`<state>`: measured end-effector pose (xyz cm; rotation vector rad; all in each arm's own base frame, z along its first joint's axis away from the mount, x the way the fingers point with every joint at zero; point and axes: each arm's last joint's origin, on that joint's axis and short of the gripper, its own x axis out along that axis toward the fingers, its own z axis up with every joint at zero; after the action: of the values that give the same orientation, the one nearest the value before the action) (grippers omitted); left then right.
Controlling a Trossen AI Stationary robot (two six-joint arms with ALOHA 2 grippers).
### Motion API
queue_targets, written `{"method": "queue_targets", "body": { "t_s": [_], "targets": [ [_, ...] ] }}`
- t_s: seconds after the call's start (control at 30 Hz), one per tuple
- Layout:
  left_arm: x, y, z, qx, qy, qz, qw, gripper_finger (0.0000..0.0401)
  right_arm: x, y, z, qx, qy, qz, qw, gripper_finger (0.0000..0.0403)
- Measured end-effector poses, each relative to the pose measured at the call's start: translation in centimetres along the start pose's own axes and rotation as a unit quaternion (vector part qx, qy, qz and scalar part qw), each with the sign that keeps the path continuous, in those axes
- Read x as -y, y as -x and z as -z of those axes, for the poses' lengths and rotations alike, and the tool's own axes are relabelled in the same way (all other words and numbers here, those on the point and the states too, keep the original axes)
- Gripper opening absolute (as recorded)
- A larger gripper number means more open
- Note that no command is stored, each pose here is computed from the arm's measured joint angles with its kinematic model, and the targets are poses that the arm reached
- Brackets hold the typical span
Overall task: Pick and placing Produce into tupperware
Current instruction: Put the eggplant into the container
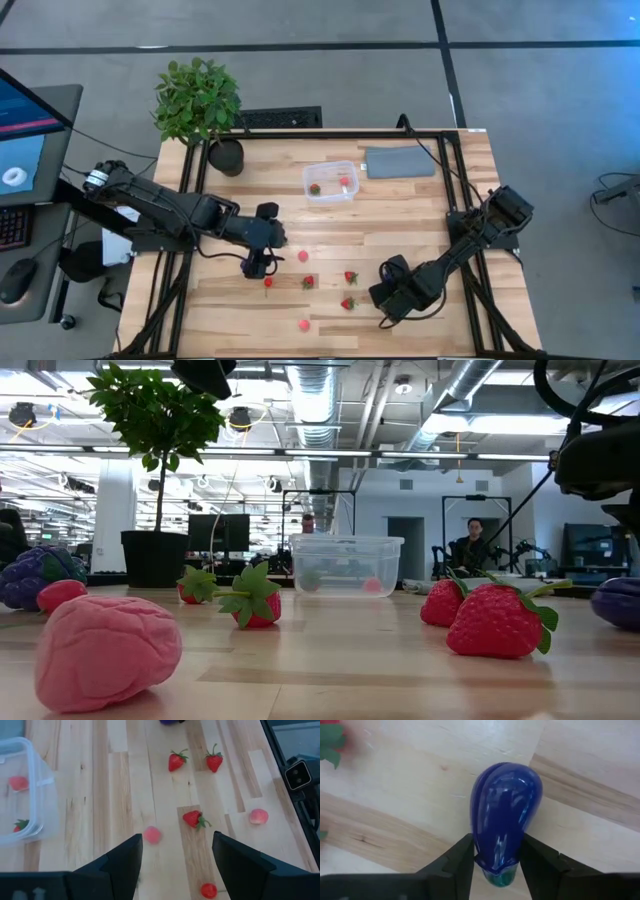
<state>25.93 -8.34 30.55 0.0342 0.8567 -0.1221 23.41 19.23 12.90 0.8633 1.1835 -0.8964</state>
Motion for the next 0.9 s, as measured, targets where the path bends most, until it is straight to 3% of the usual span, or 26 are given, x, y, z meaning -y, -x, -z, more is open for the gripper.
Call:
{"method": "queue_targets", "body": {
  "t_s": [0.33,0.9],
  "targets": [
    [-0.30,-0.03,-0.05,0.000,0.002,-0.003,1.000,0.0229,-0.35,0.07,0.09,0.031,-0.010,-0.027,0.999,0.0139],
    [-0.30,-0.03,-0.05,0.000,0.001,-0.003,1.000,0.0229,-0.49,0.11,0.48,0.104,-0.028,-0.067,0.992,0.0136]
  ]
}}
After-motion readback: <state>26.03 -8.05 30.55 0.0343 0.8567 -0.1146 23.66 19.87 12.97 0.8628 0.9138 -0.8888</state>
